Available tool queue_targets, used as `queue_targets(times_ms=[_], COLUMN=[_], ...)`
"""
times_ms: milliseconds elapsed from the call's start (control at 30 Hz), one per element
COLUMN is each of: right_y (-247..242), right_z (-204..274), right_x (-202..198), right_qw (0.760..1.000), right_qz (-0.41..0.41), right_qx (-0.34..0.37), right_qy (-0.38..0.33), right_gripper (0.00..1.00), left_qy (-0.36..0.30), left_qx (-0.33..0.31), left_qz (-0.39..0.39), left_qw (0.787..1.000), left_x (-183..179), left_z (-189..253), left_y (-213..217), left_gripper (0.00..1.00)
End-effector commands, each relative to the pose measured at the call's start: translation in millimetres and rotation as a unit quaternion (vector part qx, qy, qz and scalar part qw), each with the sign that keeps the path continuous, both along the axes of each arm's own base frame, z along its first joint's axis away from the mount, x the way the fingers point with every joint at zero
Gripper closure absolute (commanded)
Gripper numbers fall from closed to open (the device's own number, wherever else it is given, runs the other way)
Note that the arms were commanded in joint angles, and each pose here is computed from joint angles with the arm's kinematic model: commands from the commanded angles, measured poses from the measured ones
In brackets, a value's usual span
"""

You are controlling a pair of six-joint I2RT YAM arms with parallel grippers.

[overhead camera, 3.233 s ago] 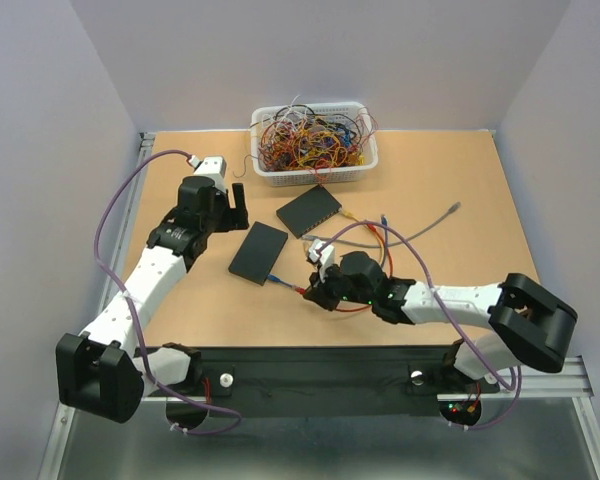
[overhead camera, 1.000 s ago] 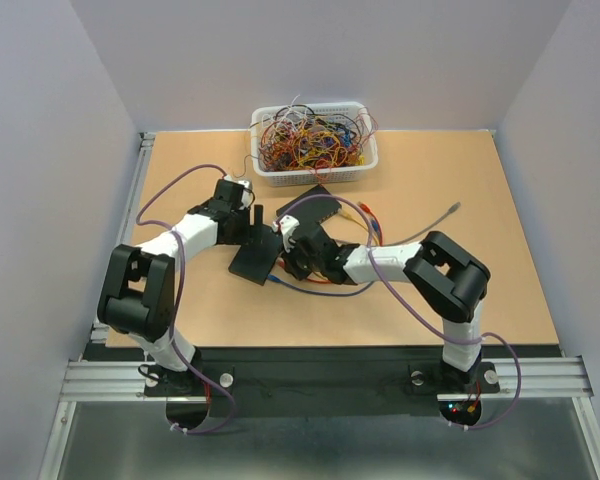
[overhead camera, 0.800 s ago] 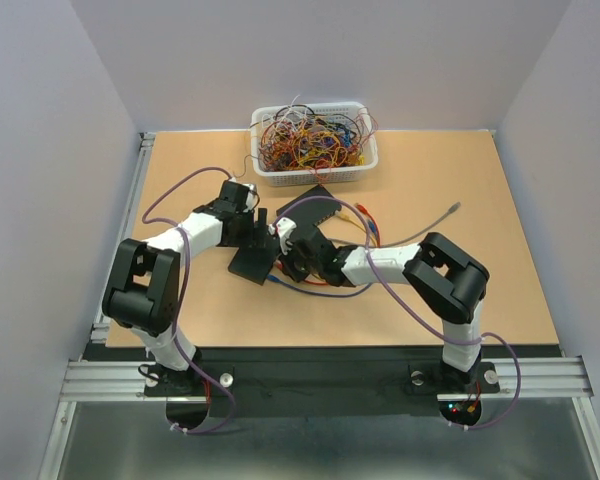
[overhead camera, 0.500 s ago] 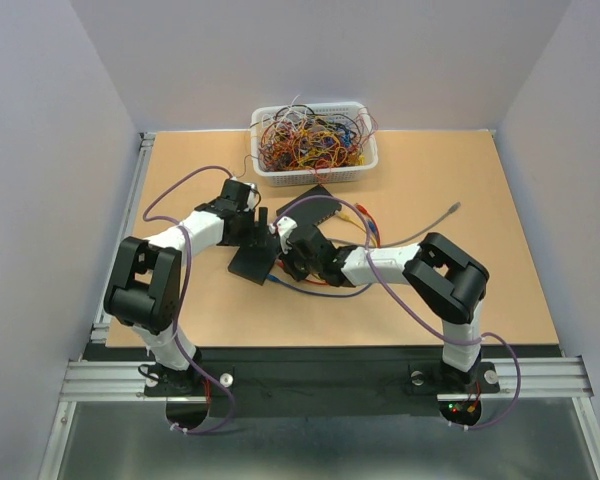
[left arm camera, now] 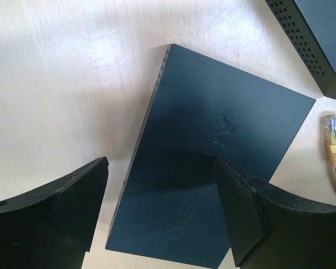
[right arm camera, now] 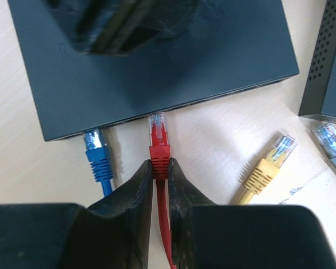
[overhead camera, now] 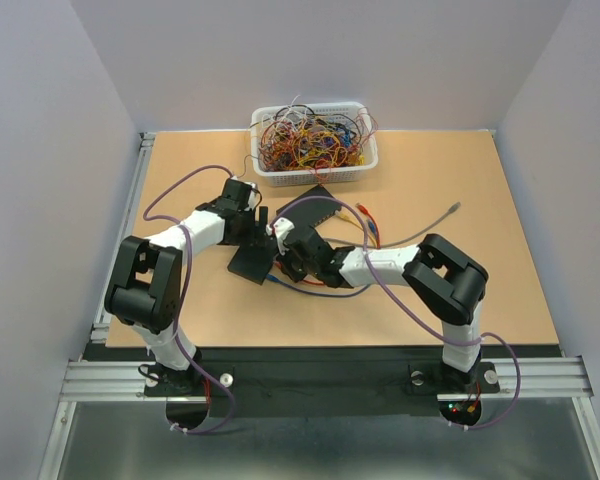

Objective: Insert the plug into the switch port

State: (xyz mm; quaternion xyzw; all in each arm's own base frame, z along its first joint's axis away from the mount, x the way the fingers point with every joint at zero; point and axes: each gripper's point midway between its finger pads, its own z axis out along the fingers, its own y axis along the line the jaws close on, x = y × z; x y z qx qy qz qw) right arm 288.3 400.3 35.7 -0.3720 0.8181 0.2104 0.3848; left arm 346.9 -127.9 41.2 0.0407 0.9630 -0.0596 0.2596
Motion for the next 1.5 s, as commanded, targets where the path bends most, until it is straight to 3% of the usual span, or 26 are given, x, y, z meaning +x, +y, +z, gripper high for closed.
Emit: queue_targets(times_ms=[0, 400, 800, 1467], right_y=[34.4, 39.2, 35.4, 51.9], right_z=[50.9, 53.2, 75.6, 53.5], right_x=[-2.6, 0.1, 8.0, 15.1], right_qw=[0.997, 0.996, 0.987, 0.984], right_qz=[0.03, 0.012, 0.003, 0.03], right_qx=[0.068, 0.067, 0.11, 0.106], right_qy=[-0.036, -0.058, -0.118, -0.137], right_gripper=[1.0, 1.0, 1.0, 0.99], left_qy=[0.023, 0.03, 0.049, 0.063], left_qx=[0.02, 0.016, -0.059, -0.091], left_qz=[0.001, -0.009, -0.043, -0.057], left_qw=[1.0, 0.999, 0.996, 0.992], left_x=[-6.5, -11.3, -25.2, -34.8], left_z=[-9.5, -13.5, -11.3, -12.5], left_y=[4.1, -1.1, -28.7, -39.6], left_gripper=[0.12, 0.12, 0.13, 0.14])
